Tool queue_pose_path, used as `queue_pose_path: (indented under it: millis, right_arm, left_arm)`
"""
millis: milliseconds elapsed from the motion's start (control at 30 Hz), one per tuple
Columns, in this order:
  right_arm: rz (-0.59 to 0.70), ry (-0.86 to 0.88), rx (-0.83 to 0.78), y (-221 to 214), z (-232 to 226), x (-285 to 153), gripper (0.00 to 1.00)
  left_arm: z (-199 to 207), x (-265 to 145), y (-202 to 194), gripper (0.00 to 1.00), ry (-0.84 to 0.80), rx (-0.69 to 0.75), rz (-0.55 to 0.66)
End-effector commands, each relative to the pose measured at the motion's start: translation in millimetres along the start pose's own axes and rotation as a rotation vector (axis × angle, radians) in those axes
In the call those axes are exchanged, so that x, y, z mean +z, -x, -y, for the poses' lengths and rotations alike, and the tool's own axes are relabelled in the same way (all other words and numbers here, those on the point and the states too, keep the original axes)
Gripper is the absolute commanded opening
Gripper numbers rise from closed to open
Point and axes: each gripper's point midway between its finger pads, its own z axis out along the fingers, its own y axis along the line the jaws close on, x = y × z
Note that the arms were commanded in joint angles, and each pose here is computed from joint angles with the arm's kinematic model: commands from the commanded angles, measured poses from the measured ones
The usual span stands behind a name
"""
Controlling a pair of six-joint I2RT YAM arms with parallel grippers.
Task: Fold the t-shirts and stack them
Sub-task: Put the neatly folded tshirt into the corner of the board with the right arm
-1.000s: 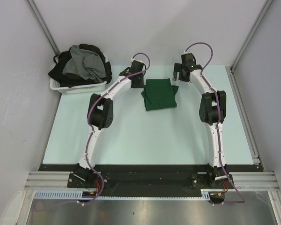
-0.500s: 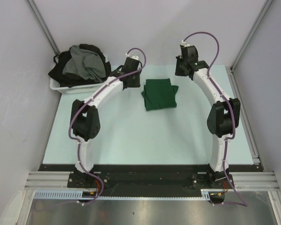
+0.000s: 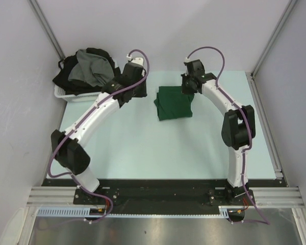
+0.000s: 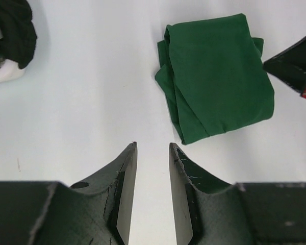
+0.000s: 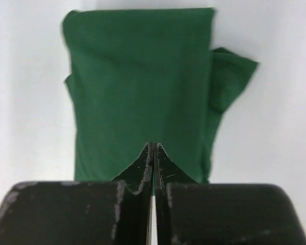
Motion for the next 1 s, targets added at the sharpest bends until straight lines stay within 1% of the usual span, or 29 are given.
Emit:
queue_pose_path:
  millis: [0, 133, 233, 333, 500, 667, 767, 967]
  right_arm:
    - [0.039, 0.076, -0.018, 8.0, -32.2, 0.2, 0.0]
    - [0.0, 0.081, -0.026, -7.4, -43.4, 12.6, 0.0]
    - [-0.027, 0.079, -0.039, -21.2, -46.5, 22.3, 0.0]
    - [-0.026, 0.055, -0.066, -28.6, -42.8, 31.8, 0.0]
    - [-0.042, 0.037, -0.106, -38.6, -36.8, 49.0, 0.0]
    - [-0.07, -0.024, -0.135, -55.6, -20.8, 70.2, 0.0]
    - [-0.062, -0.035, -0.145, -59.2, -20.1, 76.1, 0.0]
    - [-0.103, -0.044, -0.135, -78.0, -18.2, 87.1, 0.0]
  left_arm:
    - [-8.2, -23.6, -1.8, 0.37, 0.018, -0.022, 0.019]
    - [-4.0, -34.0, -7.5, 0.36, 0.004, -0.018, 0.015]
    - [9.6, -41.3, -10.6, 0.37, -0.047, -0.006, 0.011]
    - [29.2, -57.4, -6.5, 0.37, -0.107, 0.02, 0.023]
    - [44.9, -87.9, -3.5, 0.37, -0.149, 0.061, 0.049]
    - [41.6, -101.1, -5.7, 0.38, -0.146, 0.066, 0.061]
    - [37.0, -106.3, -4.8, 0.38, -0.134, 0.071, 0.068]
    - [36.6, -113.9, 6.3, 0.38, -0.133, 0.08, 0.089]
